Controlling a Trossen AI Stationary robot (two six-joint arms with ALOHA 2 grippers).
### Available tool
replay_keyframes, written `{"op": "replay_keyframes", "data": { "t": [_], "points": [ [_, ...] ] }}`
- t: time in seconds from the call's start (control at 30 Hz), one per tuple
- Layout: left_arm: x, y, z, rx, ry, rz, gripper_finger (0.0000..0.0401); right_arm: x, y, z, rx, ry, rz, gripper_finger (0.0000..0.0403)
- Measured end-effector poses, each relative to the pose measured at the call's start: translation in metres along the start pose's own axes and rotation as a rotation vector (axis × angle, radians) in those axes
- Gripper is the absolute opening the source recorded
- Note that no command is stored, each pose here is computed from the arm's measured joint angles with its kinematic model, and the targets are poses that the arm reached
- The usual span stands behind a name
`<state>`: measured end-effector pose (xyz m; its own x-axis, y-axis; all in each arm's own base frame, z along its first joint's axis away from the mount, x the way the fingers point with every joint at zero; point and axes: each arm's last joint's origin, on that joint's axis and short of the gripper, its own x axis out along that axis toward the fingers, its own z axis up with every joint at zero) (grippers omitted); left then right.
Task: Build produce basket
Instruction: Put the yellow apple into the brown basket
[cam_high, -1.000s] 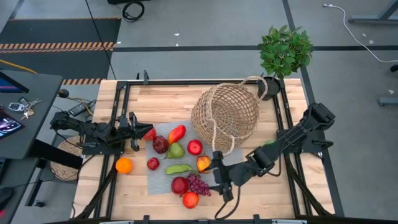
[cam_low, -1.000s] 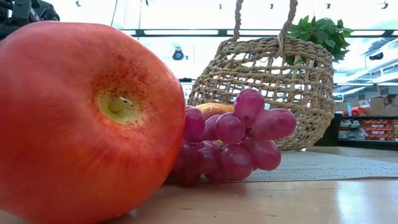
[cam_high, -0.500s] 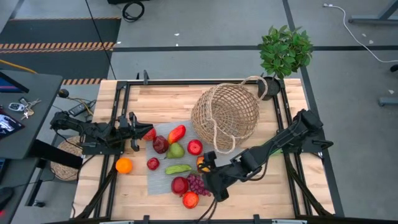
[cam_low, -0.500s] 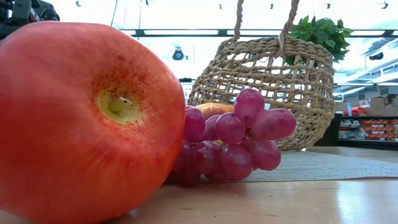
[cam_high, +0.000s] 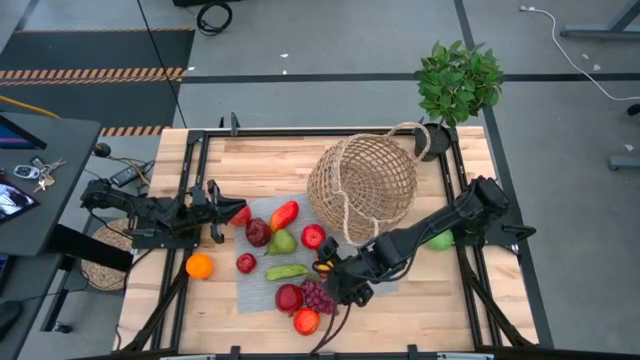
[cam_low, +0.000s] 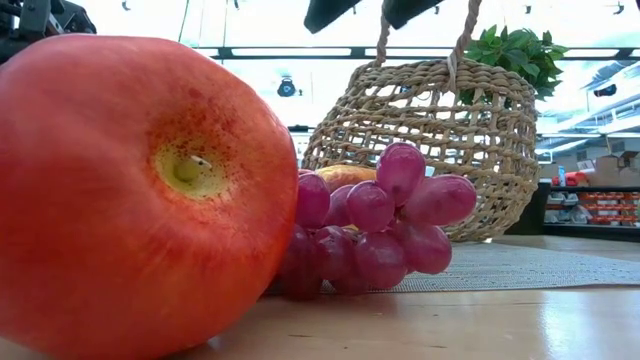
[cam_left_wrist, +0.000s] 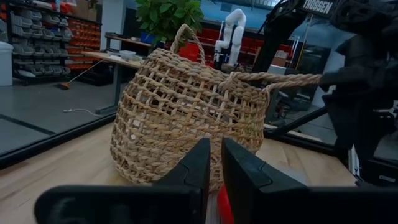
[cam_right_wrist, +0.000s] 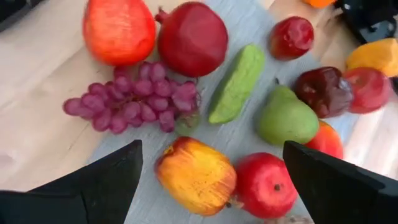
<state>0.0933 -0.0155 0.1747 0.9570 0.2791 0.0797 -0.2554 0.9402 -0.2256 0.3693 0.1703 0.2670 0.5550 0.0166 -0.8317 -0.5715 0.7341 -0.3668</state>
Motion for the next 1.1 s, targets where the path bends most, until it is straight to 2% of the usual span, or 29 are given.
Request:
{"op": "replay_keyframes", "data": {
  "t": [0.1, 0.33, 0.43, 0.6, 0.7, 0.93, 1.1],
  "points": [
    [0.000, 0.000, -0.001, 0.003, 0.005, 0.001, 0.0048, 0.003, 0.000, -0.005, -0.014, 0.035, 0.058, 0.0390],
    [0.000, 0.000, 0.000, 0.003, 0.004, 0.001, 0.0048, 0.025, 0.005, -0.011, -0.141, 0.127, 0.066, 0.0391],
    [0.000, 0.000, -0.001, 0.004, 0.005, 0.001, 0.0048, 0.043, 0.013, -0.014, -0.243, 0.186, 0.062, 0.0392],
    [0.000, 0.000, -0.001, 0.005, 0.007, 0.001, 0.0048, 0.055, 0.021, -0.018, -0.430, 0.287, 0.020, 0.0392],
    [0.000, 0.000, -0.001, 0.005, 0.007, 0.001, 0.0048, 0.061, 0.018, -0.022, -0.476, 0.335, -0.003, 0.0392],
    [0.000, 0.000, -0.002, 0.011, 0.015, 0.002, 0.0048, 0.068, 0.010, -0.027, -0.539, 0.341, 0.023, 0.0399],
    [0.001, 0.000, -0.003, 0.018, 0.024, 0.004, 0.0048, 0.074, 0.004, -0.029, -0.587, 0.301, 0.088, 0.0399]
  ]
}}
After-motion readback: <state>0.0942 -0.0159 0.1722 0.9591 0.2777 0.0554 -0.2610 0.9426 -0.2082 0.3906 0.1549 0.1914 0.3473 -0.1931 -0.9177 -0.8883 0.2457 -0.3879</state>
